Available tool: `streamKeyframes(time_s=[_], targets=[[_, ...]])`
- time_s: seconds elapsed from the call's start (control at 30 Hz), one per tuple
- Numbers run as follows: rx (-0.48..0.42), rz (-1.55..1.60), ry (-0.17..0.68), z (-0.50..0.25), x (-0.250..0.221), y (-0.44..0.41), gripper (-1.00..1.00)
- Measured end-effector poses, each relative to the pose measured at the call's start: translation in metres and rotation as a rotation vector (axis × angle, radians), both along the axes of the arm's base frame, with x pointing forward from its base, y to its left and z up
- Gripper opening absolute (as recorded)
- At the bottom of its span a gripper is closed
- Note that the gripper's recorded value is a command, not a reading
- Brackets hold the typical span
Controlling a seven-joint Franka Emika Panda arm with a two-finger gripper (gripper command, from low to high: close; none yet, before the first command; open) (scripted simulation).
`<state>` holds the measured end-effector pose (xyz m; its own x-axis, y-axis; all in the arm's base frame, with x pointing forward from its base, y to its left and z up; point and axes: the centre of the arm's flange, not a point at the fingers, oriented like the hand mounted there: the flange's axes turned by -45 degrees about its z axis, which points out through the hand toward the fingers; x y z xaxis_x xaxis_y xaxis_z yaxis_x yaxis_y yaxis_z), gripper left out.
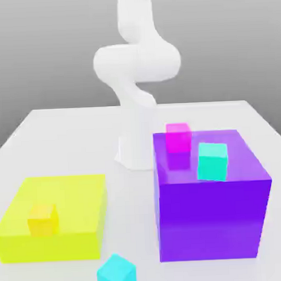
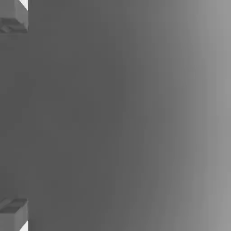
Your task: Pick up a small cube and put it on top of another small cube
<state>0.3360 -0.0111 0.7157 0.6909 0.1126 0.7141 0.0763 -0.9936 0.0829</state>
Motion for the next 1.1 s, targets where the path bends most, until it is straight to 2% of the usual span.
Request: streamKeyframes(time_s=[0.57,1.1], targets=[[-0.579,0.592,0.028,-0.005,-0.038,-0.096,0.00],[-1.014,1.222,0.080,-0.083,-0.008,-0.181,0.00]])
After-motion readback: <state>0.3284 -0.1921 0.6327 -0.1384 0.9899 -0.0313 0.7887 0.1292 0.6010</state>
